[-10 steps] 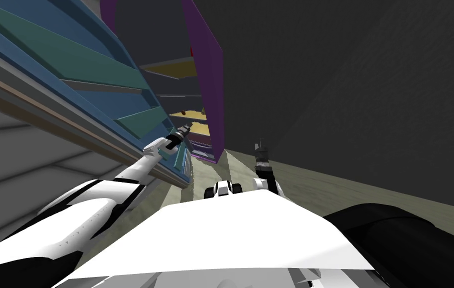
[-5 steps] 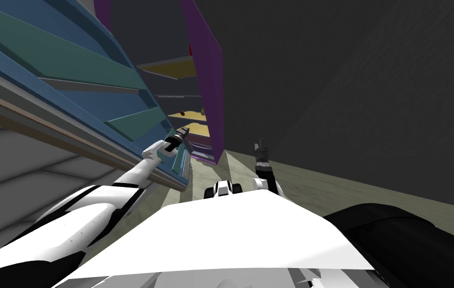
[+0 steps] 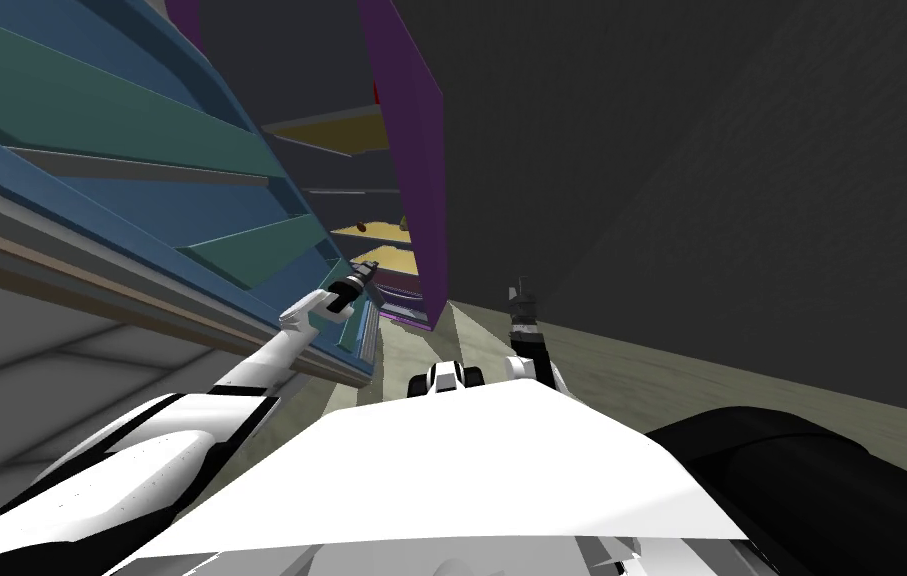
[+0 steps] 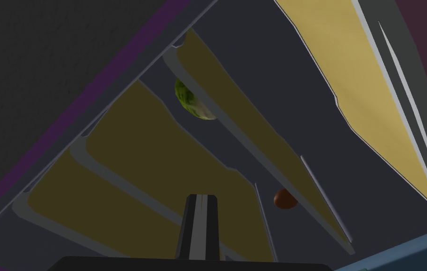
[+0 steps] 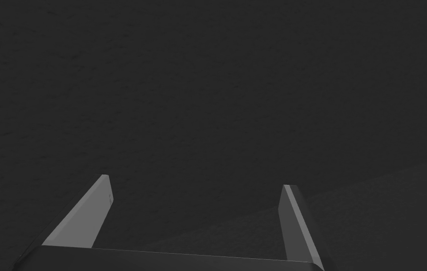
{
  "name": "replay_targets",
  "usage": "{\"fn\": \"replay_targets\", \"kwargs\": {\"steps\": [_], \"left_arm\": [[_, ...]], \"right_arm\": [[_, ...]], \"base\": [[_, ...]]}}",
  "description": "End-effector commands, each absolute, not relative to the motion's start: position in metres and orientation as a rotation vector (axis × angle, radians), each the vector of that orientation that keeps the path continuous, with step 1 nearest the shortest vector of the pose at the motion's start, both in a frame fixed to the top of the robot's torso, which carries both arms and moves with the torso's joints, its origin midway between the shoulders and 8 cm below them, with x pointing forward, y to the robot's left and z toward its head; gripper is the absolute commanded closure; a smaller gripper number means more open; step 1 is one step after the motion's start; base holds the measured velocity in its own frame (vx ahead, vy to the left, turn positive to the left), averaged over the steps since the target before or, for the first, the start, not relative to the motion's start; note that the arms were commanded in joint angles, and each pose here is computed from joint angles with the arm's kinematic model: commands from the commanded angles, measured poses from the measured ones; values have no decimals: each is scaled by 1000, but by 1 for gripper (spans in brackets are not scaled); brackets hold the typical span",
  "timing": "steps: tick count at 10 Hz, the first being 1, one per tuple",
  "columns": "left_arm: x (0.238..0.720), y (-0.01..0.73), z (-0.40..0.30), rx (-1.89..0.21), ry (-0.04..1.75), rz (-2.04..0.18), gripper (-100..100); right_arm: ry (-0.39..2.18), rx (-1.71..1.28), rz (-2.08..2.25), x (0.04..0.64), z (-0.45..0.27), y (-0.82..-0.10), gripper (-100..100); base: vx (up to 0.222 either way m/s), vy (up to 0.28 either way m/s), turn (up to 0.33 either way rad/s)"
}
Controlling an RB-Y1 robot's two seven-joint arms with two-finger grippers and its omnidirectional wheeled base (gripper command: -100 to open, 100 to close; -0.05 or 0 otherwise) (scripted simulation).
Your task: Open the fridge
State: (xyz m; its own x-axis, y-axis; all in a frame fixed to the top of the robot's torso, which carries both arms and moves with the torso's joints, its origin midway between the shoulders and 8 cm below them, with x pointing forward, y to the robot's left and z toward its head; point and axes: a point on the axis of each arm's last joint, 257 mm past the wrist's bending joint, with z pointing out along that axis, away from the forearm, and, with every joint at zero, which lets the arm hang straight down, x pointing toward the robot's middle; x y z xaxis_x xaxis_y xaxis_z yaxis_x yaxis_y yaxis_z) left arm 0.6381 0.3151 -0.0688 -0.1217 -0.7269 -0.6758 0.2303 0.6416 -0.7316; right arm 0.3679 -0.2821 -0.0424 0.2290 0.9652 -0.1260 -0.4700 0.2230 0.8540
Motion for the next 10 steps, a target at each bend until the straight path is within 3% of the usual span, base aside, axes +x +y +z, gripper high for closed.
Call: {"fn": "replay_targets", "kwargs": {"steps": [1,10], "left_arm": [[624,320,-67,-453,1452,-850,100],[565,321,-83,-477,1445,-840,100]], "right_arm": [[779,789,1143,368,-42,-282,0],[779,789,1143,368,-42,-282,0]], "base": [[77,23,-71],[56,18,-22]]}}
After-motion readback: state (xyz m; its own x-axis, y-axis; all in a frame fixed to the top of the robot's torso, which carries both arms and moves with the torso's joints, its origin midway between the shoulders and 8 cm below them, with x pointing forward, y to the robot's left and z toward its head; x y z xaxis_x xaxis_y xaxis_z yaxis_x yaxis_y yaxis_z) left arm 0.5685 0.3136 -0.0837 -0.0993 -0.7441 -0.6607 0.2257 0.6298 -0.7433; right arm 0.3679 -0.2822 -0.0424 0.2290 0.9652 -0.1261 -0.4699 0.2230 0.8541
